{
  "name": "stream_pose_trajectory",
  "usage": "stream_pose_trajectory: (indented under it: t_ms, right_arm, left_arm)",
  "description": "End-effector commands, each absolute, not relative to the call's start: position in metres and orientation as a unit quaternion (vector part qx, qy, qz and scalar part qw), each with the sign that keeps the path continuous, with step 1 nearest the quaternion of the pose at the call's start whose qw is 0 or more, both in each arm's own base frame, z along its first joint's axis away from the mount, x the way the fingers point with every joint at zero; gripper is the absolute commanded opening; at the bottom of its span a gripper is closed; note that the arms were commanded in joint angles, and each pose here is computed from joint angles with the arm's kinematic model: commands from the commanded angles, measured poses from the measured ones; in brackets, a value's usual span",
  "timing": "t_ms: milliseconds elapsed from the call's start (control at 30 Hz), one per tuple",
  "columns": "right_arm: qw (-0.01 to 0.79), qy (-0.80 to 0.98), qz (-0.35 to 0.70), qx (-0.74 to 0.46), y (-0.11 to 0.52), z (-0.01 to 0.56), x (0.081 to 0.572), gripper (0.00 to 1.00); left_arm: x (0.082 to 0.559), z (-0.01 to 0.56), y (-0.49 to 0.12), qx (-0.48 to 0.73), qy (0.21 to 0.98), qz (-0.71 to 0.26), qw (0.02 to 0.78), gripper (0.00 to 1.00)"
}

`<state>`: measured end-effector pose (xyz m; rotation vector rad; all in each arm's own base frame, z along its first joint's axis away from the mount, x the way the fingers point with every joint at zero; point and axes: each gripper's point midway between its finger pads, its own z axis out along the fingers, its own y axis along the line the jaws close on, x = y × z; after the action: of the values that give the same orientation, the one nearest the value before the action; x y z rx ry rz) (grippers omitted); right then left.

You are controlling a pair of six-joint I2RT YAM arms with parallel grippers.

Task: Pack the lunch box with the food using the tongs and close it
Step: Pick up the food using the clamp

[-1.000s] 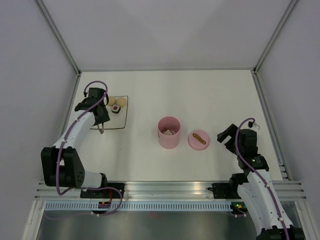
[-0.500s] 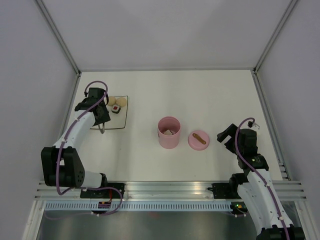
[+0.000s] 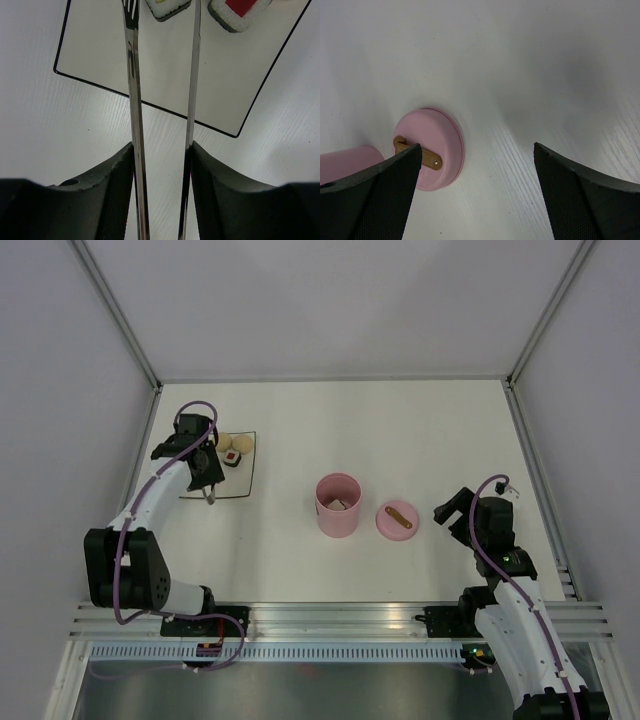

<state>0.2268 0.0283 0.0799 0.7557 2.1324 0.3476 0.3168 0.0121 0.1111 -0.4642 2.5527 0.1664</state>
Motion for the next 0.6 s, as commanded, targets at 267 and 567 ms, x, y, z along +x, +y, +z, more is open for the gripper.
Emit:
stream_pose_trajectory:
  t_ms: [267,567]
  right_arm:
    - [0.422,0.847,0.141,0.292,0.03,0.081,0.232,0.98]
    - [0.422,0.847,0.142,0.292,0.03,0.08,0.234,0.98]
  left_arm:
    - [0.337,0.122,0.015,-0.162,0.941,0.065,0.289,0.39]
    - [0.345,0.2,0.017,-0.161,0.916,0.056,0.362,0.35]
